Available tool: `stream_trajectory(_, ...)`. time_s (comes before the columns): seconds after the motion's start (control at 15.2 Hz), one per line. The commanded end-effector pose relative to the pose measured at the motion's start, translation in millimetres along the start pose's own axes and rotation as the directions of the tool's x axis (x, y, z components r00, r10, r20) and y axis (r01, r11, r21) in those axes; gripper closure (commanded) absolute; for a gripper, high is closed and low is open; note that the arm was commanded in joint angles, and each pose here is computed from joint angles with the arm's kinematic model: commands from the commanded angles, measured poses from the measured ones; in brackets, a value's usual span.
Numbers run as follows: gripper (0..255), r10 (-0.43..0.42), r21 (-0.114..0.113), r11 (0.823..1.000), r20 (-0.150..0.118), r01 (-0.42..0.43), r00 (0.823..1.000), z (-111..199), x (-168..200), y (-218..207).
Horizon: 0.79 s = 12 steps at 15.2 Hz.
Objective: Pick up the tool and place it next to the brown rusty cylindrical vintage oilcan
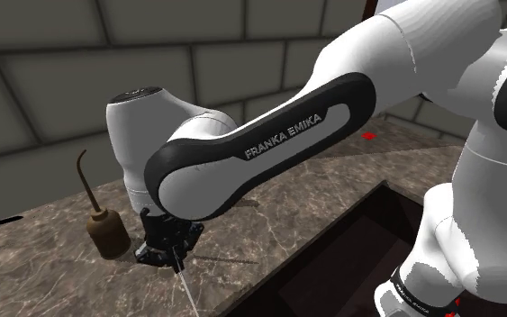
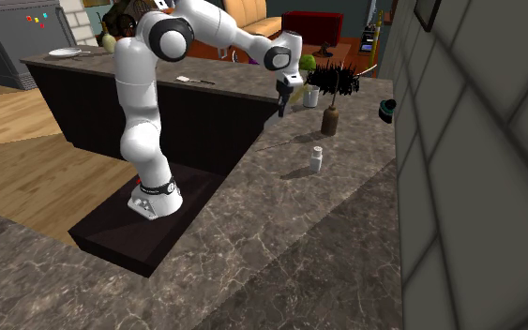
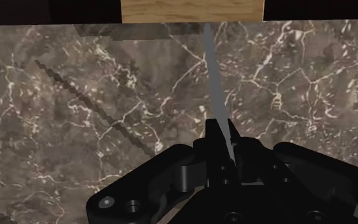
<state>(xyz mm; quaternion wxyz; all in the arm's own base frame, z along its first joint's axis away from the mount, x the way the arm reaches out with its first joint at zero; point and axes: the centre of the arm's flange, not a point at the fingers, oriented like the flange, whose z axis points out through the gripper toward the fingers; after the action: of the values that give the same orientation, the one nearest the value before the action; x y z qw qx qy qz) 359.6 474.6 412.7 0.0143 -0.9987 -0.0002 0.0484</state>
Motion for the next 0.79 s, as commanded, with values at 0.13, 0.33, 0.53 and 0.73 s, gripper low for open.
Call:
stream_trajectory(0.13, 255, -0.002, -0.003, 1.0, 0.003, 0.002, 1.0, 23.1, 1.5, -0.3)
stream_trajectory(0.33, 255, -0.002, -0.003, 1.0, 0.003, 0.002, 1.0, 38.9, 3.0, 0.2)
stream_trajectory(0.53, 255, -0.002, -0.003, 1.0, 0.003, 0.002, 1.0, 54.7, 4.6, 0.6)
stream_trajectory(0.73, 255, -0.002, -0.003, 1.0, 0.003, 0.002, 1.0, 70.3, 6.1, 1.1)
